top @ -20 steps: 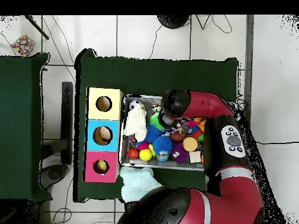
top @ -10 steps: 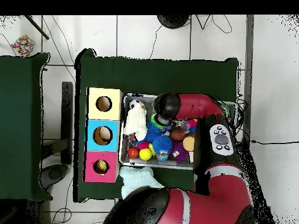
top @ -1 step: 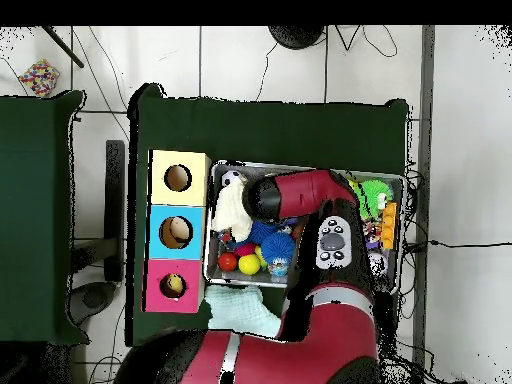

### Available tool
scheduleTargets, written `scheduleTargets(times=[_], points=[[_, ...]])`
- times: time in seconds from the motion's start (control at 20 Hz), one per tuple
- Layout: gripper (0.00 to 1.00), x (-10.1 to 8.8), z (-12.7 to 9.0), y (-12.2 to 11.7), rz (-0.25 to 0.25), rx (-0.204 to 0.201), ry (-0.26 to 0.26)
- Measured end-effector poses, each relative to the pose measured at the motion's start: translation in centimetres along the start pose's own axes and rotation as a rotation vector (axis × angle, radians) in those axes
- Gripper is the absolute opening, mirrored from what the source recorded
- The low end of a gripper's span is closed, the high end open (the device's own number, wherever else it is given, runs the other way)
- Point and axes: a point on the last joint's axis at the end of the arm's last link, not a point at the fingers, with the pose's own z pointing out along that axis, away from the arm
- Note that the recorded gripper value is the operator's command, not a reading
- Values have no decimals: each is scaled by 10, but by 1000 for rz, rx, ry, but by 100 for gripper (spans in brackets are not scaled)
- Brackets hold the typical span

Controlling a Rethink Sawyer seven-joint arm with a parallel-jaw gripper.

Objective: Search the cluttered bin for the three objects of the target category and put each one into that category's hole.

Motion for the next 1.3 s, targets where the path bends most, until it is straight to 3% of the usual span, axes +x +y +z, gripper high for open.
scheduleTargets(times=[0.25,0.5,0.65,0.85,0.95,1.0,1.3], points=[[100,4,1,-2,25,13,-40],[100,5,1,-8,75,11,-37],[100,2,-11,-12,115,0,-30],[100,-7,-48,-20,188,-16,-12],[100,-9,-61,-22,214,-18,9],[100,-10,-87,-27,268,-18,69],[100,-4,-148,-36,368,-16,250]])
